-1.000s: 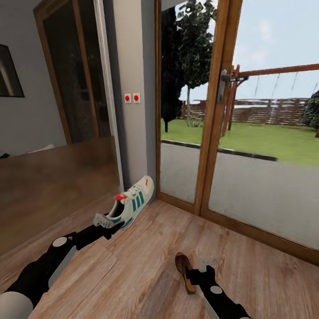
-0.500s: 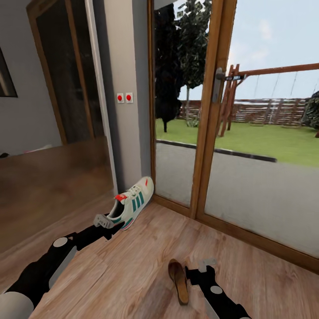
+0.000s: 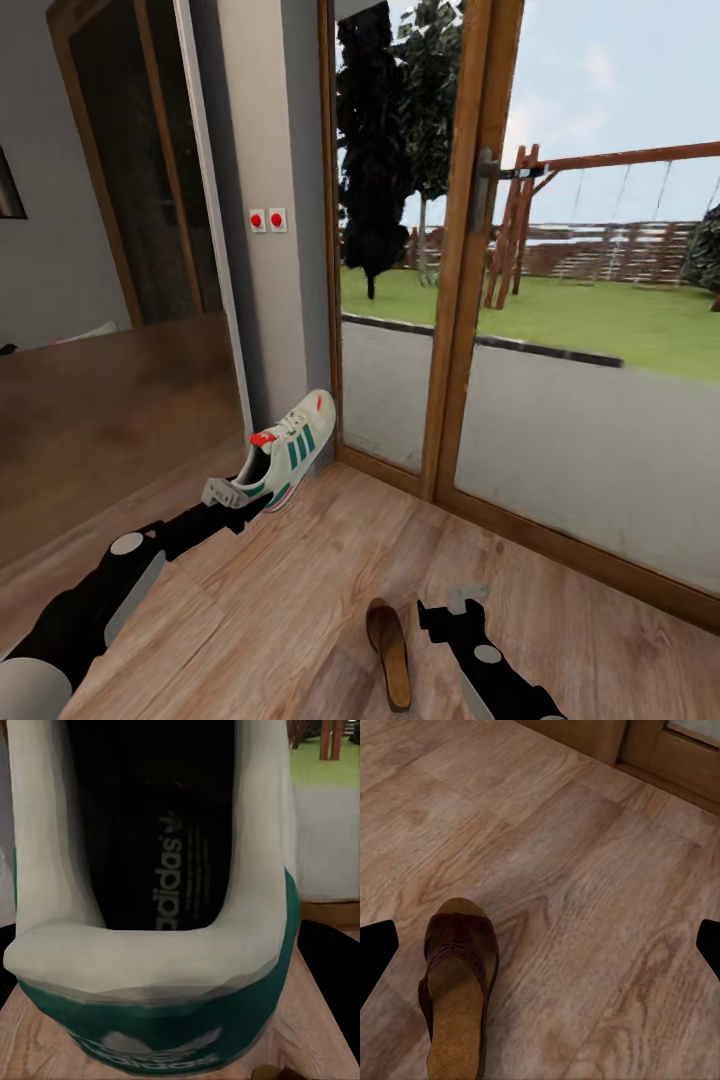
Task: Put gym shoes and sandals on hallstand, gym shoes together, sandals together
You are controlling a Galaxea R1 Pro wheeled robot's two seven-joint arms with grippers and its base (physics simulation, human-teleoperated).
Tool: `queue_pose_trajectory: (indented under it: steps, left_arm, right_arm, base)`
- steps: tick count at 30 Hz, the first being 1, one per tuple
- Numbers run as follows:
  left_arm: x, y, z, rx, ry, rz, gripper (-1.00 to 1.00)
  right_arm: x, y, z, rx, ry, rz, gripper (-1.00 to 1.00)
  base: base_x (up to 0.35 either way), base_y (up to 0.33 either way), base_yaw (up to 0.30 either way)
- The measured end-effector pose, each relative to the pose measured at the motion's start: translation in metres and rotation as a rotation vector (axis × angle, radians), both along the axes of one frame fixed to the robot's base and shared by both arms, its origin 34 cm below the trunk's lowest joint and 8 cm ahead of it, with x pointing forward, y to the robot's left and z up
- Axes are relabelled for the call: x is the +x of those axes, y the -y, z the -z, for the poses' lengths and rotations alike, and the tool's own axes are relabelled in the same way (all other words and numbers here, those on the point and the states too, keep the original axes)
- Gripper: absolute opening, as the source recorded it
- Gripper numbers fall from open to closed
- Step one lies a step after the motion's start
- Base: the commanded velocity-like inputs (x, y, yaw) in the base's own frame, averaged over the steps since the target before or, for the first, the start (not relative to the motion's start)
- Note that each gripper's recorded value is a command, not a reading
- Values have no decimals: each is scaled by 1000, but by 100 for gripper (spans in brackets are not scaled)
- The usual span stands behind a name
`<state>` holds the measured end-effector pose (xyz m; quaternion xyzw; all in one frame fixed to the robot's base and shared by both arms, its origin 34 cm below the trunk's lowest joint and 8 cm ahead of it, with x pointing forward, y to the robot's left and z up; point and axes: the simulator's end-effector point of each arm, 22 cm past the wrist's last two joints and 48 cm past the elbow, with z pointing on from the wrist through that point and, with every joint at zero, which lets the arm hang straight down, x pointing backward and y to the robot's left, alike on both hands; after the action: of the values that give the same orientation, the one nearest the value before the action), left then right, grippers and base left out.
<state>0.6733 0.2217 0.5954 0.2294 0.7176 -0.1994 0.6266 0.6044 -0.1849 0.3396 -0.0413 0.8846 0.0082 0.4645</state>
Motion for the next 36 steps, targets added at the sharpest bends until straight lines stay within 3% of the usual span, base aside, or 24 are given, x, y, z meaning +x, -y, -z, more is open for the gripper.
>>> queue_pose_trajectory:
  steps: [6, 15, 29, 36]
  left_arm:
    - [5, -14, -18, -19, 34, -31, -100]
    - [6, -15, -18, -19, 36, -35, -100]
    - [6, -15, -18, -19, 34, -35, -100]
    - [9, -15, 1, -17, 4, -36, -100]
  right_arm:
    - [0, -2, -1, 1, 1, -1, 100]
    - [0, -5, -1, 1, 1, -9, 100]
    - [1, -4, -1, 5, 1, -4, 100]
    - [-4, -3, 15, 5, -27, -1, 100]
  base:
    - [0, 0, 0]
    - [0, 0, 0]
    - [0, 0, 126]
    - [0, 0, 13]
